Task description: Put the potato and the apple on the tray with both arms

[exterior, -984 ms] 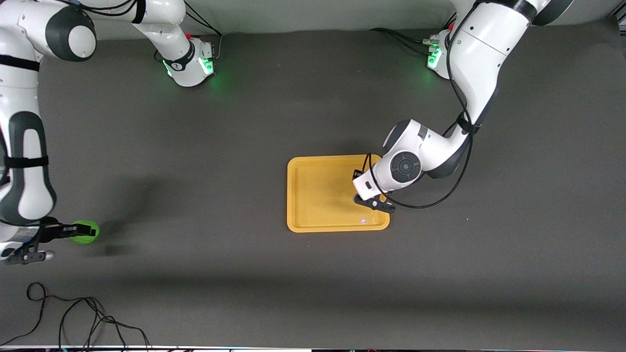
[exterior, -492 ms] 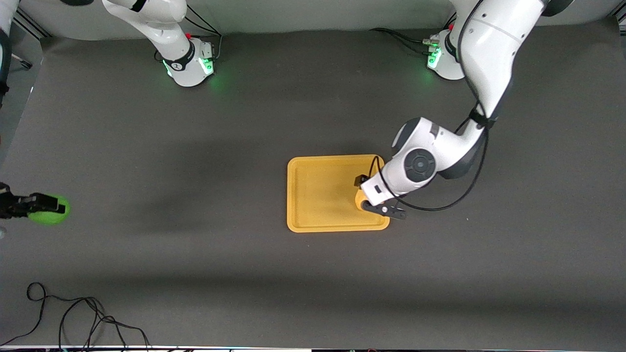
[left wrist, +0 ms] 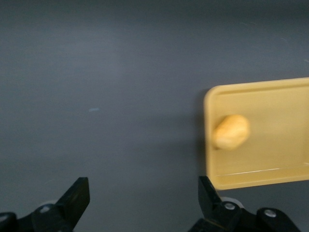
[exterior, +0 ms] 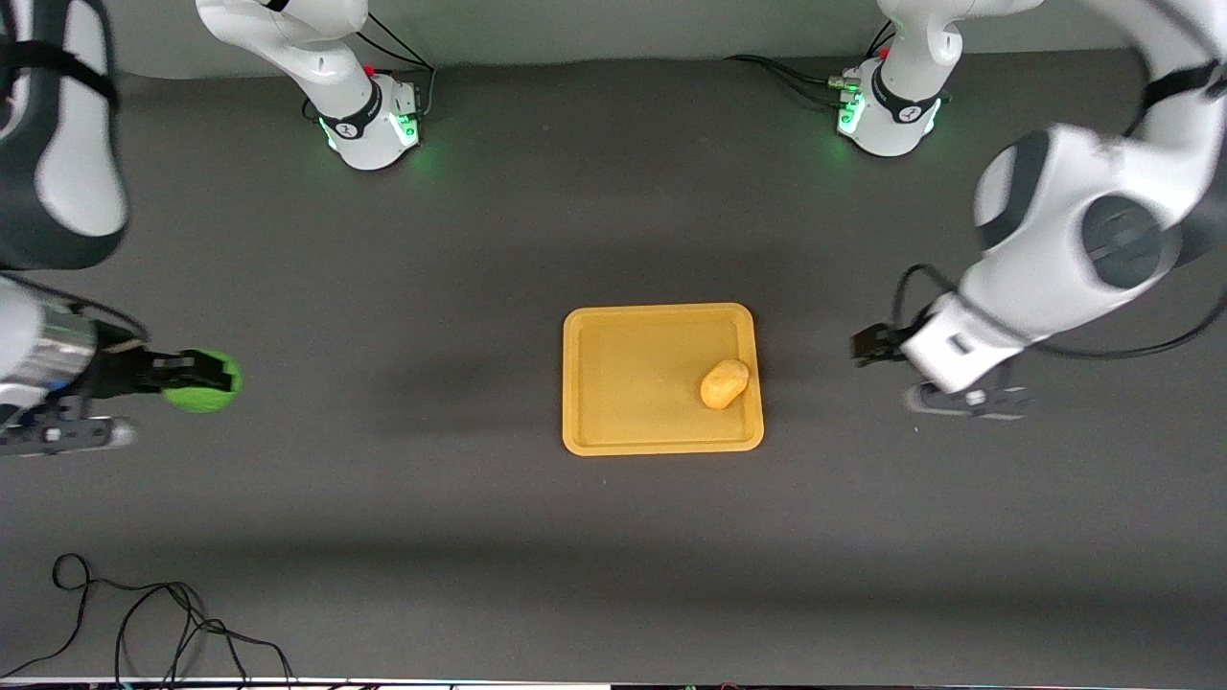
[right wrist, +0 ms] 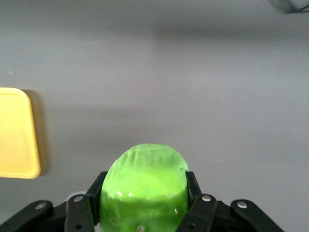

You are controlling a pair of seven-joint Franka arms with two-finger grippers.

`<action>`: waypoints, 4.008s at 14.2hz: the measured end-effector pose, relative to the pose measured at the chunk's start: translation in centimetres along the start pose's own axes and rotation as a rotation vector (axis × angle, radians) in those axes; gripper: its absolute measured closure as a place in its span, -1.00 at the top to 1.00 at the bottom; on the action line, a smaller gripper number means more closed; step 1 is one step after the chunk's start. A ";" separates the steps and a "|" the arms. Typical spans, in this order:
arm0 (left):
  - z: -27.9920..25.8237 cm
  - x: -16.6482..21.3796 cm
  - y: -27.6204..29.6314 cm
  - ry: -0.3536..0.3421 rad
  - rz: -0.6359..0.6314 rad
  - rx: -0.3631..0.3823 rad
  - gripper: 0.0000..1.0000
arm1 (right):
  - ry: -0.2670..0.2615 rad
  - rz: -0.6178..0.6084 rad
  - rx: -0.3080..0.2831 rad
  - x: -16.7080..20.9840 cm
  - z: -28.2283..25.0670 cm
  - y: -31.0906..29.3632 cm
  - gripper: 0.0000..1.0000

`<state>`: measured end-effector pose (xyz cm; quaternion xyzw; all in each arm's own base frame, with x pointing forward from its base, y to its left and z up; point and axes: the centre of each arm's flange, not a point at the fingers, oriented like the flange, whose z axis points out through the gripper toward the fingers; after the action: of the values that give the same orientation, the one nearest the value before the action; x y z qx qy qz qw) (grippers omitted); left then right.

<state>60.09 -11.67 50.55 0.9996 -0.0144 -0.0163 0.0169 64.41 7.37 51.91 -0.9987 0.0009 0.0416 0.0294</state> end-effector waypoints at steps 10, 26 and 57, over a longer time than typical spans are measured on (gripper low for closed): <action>-13.2 -3.5 -15.2 0.127 0.014 0.098 1.00 | 0.077 0.317 0.025 -10.4 8.6 -42.3 0.35; -15.7 -5.9 -9.7 0.139 0.098 0.073 1.00 | 0.128 0.325 -0.010 -6.9 35.0 -44.7 0.61; -14.0 -6.5 -11.8 0.031 0.067 0.068 1.00 | 0.022 0.099 -0.020 -7.9 -8.0 9.4 1.00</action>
<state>54.35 0.74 64.37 0.9987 -0.0484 0.0005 -0.0165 57.21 -2.47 59.97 -0.9981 0.0502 0.0321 0.0172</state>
